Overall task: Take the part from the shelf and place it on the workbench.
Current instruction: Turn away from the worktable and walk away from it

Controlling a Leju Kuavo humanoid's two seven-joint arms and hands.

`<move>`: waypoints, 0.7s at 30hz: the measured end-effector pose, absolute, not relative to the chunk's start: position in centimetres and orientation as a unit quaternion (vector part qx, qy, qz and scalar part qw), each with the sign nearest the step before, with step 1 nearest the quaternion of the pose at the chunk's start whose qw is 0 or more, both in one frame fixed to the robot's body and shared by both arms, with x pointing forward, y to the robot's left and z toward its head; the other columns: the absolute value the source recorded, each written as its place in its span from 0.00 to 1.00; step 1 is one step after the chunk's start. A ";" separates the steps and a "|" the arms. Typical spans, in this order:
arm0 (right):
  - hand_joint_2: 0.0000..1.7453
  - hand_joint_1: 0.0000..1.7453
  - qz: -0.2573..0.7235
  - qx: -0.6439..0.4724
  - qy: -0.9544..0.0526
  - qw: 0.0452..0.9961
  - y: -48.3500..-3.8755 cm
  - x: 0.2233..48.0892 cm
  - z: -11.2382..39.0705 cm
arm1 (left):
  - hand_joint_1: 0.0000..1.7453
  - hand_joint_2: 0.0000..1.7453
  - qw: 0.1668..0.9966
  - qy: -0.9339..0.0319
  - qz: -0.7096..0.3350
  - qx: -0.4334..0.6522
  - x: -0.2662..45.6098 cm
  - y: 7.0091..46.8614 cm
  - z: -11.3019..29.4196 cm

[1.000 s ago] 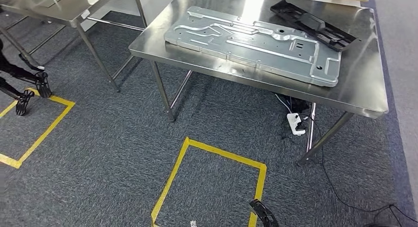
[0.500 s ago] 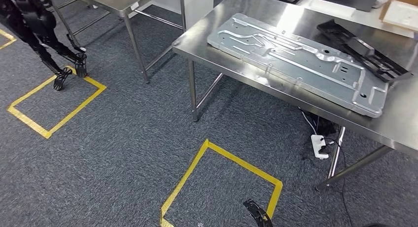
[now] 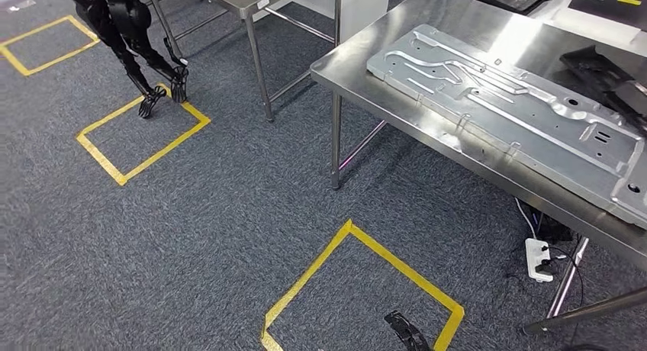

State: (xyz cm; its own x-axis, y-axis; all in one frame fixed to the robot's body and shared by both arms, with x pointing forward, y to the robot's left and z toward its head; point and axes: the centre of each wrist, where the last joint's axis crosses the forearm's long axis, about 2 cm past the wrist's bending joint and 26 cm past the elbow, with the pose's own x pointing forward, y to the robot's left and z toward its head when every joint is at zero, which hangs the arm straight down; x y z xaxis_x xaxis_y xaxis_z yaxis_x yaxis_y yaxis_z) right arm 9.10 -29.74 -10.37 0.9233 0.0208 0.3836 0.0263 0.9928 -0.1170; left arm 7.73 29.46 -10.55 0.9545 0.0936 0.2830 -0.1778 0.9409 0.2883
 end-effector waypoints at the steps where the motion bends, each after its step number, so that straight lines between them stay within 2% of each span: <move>1: 0.00 0.00 -0.001 -0.061 -0.195 0.979 -29.8 9.0 -10.4 | 0.00 0.00 0.976 -0.134 0.069 0.157 7.8 29.5 -10.5; 12: 0.00 0.00 0.024 -0.054 -0.185 0.981 -29.7 9.0 -10.4 | 0.00 0.00 0.978 -0.118 0.073 0.157 7.8 29.6 -10.5; 21: 0.00 0.00 0.107 -0.065 -0.178 0.976 -29.4 8.9 -10.4 | 0.00 0.00 0.978 -0.115 0.074 0.156 8.0 29.5 -10.5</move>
